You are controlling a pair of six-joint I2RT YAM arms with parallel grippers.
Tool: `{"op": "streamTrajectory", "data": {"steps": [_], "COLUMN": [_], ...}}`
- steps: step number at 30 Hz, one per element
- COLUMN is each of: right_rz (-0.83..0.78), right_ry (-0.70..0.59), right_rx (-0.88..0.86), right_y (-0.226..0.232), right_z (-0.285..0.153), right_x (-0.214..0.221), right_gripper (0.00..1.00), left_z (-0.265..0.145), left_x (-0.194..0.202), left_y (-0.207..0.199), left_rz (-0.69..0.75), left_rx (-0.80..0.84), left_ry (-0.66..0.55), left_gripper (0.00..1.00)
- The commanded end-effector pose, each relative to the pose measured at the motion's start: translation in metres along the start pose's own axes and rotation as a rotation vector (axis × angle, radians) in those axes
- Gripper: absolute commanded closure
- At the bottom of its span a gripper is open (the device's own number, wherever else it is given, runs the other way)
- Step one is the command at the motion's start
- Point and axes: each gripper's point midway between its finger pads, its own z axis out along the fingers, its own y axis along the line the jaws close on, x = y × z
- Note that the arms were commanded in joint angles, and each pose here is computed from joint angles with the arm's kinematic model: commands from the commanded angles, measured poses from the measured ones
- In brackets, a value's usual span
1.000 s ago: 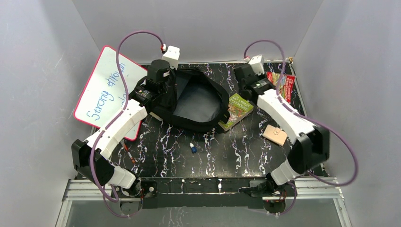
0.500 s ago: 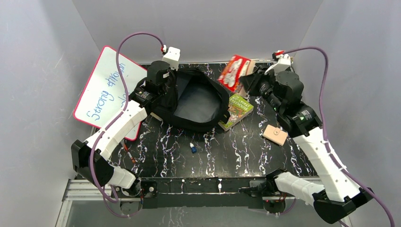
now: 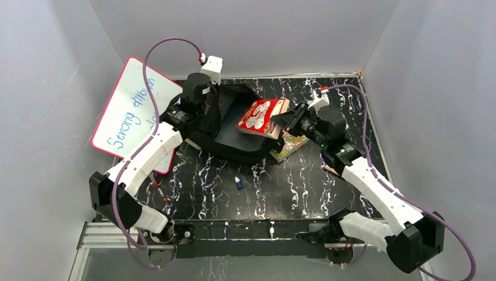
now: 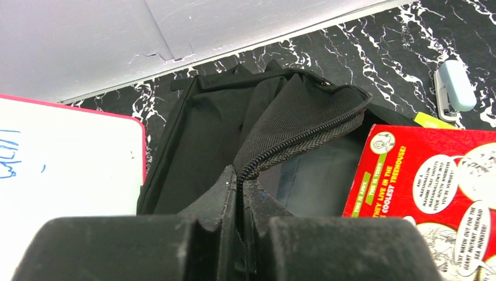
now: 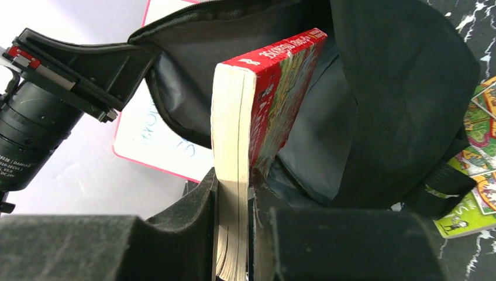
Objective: Pack the student bag
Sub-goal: Place the book in the student bag.
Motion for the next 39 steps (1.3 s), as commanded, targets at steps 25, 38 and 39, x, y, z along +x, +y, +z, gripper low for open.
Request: {"op": "streamTrajectory", "data": {"steps": [25, 38, 39], "right_rz": [0.159, 0.230, 0.235], "right_ry": [-0.155, -0.201, -0.201], "right_rx": [-0.338, -0.368, -0.364], "right_y": [0.045, 0.030, 0.028], "right_z": [0.103, 0.152, 0.158], "right_x": [-0.010, 0.004, 0.007], "right_gripper": [1.00, 1.00, 1.00], "left_z": [-0.013, -0.009, -0.008], "left_x": [-0.073, -0.066, -0.066], "left_y": [-0.020, -0.027, -0.027], "left_rz": [-0.092, -0.088, -0.087], "left_rx": [0.146, 0.166, 0.167], "left_ry": [-0.109, -0.083, -0.081], "left_gripper": [1.00, 1.00, 1.00]}}
